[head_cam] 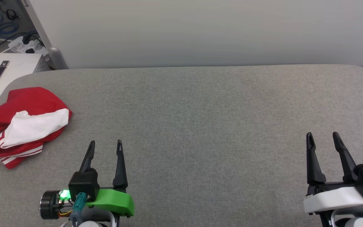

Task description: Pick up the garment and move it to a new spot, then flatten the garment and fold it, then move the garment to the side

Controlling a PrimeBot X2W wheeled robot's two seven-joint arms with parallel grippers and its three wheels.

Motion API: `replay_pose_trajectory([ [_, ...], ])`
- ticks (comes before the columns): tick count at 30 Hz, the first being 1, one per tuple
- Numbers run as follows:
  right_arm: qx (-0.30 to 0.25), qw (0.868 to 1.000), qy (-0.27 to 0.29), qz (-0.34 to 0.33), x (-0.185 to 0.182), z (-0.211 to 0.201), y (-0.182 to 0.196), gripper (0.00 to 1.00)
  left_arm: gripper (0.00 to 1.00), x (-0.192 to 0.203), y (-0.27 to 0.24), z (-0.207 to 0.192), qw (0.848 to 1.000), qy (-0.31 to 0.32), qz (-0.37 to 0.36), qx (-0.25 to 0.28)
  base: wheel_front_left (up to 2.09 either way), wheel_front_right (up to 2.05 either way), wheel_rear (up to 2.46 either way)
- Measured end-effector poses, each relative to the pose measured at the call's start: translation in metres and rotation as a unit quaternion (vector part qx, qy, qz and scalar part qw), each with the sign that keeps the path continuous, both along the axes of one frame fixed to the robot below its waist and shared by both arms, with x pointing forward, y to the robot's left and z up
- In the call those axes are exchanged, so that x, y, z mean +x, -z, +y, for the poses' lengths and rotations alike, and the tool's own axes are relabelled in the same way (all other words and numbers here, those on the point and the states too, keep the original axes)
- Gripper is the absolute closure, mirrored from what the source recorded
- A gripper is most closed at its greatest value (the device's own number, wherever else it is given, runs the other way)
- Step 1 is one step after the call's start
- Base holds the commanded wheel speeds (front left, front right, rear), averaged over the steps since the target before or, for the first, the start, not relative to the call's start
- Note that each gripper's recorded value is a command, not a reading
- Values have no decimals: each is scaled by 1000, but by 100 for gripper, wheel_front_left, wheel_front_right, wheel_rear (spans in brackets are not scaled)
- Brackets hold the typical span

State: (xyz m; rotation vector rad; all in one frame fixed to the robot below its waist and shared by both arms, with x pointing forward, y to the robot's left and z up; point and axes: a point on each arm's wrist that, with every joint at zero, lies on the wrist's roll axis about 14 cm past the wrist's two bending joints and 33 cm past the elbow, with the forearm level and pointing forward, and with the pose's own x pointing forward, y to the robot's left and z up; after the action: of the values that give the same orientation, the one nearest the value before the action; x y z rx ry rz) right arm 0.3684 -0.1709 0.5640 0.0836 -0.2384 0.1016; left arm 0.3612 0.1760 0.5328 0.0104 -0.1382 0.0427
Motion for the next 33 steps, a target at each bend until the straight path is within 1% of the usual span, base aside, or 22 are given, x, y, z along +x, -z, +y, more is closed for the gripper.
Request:
replay_pose_trajectory([
  [19,6,1000,-9,-10,-1,6,0,0,0,-3,-2,6,1000,-7,-14,-14,0,0,0],
  [33,7,1000,-15,-7,0,10,3,0,0,-3,3,6,1000,-4,-7,-14,0,0,0],
])
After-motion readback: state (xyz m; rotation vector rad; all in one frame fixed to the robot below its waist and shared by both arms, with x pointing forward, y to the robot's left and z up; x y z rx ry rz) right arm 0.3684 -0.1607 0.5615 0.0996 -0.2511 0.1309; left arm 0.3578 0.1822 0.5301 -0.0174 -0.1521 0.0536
